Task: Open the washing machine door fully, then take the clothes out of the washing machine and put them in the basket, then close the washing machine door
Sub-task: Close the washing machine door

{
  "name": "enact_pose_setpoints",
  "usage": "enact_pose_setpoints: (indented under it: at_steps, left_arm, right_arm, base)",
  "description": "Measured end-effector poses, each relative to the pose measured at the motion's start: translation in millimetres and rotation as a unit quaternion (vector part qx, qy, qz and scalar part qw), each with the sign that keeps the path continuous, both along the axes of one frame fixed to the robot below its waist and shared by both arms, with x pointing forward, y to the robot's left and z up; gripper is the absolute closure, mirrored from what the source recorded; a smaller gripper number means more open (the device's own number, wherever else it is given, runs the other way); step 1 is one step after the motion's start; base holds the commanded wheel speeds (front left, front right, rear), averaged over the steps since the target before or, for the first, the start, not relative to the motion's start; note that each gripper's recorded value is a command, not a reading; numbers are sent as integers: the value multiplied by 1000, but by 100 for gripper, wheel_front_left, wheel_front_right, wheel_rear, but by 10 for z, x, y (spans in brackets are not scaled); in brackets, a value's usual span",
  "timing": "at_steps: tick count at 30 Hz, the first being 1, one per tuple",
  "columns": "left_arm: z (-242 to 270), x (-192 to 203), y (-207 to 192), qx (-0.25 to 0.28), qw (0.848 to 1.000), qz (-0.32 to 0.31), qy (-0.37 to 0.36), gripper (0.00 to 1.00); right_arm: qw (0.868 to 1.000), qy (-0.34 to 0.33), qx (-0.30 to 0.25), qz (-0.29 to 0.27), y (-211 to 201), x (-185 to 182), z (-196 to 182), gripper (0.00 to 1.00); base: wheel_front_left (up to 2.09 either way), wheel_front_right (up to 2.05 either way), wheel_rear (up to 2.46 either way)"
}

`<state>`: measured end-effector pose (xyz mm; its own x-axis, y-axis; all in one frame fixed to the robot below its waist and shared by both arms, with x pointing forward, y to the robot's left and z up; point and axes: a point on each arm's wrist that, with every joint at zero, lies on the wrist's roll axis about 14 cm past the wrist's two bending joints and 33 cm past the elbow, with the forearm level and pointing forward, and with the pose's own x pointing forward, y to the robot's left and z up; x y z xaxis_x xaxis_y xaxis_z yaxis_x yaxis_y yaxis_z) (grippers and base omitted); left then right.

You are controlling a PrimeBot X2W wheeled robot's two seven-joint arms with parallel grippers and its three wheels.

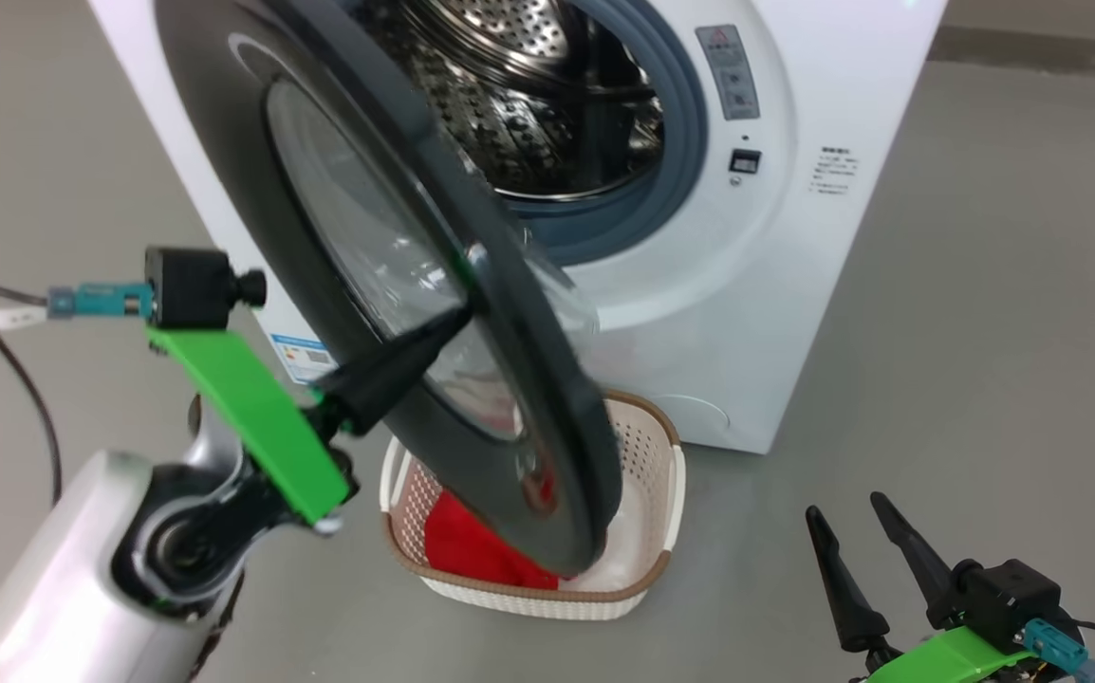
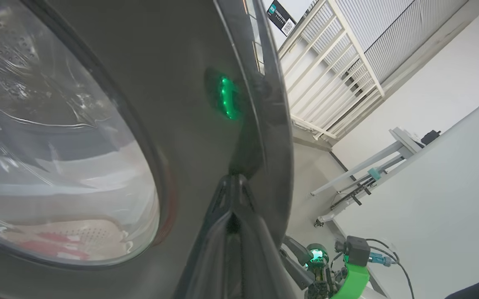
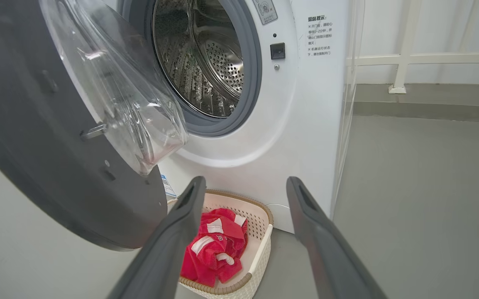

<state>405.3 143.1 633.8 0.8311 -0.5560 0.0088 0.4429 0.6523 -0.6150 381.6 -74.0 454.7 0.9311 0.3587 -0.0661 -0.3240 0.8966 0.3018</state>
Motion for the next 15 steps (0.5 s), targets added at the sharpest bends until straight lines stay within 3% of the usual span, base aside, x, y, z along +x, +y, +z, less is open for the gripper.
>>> enact_pose_setpoints:
  at_steps: [15]
  left_arm:
    - [172,691,-426,-34,996,26,-75,100]
  right_arm:
    - [999,8,4,-51,-290,180,-83,0]
  base:
    - [0,0,0]
